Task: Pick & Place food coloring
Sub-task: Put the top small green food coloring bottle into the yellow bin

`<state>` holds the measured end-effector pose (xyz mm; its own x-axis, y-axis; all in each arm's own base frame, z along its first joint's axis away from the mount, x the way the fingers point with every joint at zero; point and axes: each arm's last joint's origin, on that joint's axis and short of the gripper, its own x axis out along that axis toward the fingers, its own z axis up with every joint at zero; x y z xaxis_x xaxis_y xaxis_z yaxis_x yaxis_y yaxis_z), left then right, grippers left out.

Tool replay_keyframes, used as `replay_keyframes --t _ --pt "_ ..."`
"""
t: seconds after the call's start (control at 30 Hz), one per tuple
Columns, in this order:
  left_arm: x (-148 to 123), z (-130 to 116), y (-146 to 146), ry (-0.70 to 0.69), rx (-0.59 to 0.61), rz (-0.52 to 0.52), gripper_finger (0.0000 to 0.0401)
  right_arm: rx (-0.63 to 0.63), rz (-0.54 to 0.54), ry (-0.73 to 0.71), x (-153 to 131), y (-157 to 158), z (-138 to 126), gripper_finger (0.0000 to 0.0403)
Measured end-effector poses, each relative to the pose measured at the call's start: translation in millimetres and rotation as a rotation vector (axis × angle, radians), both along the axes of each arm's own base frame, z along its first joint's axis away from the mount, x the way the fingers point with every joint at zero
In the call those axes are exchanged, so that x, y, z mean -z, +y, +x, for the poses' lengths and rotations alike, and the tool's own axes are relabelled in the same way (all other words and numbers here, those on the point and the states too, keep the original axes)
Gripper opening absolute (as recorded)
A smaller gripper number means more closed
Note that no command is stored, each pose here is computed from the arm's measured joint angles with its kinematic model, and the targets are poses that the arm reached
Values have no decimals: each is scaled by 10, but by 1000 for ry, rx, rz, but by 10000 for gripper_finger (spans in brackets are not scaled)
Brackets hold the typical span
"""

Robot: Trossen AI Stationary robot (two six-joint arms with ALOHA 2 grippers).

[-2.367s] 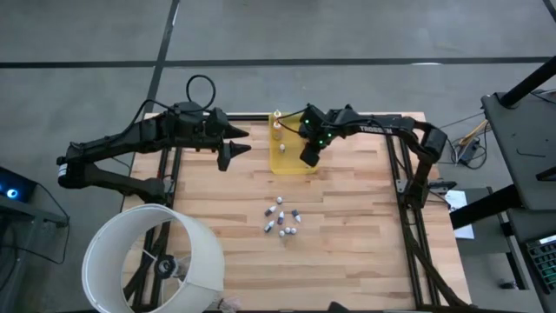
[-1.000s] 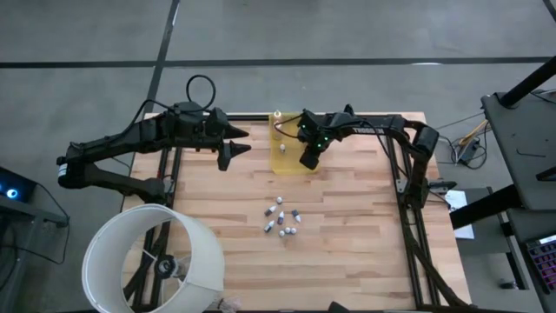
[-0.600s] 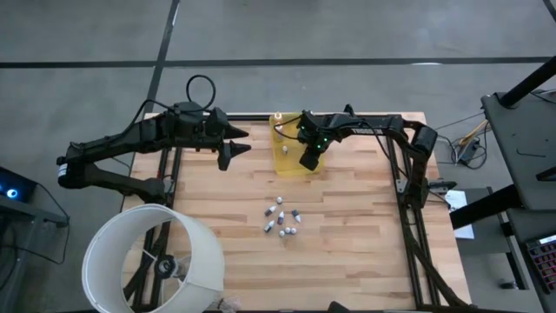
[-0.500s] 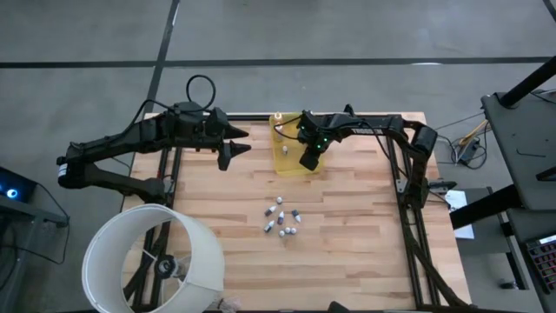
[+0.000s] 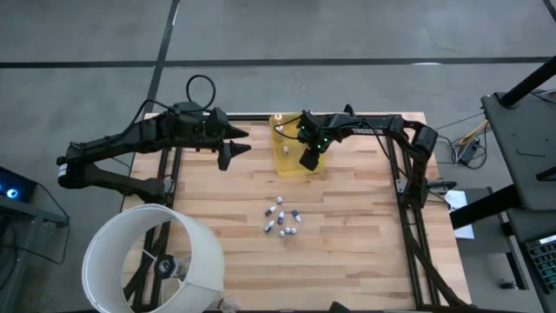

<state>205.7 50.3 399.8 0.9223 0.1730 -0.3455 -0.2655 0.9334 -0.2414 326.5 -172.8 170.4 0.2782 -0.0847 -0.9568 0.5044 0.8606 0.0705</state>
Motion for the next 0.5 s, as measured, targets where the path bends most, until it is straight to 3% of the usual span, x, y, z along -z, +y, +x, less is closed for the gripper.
replay_keyframes --t 0.5 --pt "0 0 1 0 -1 -1 213 -15 -5 -68 -602 14 39 160"
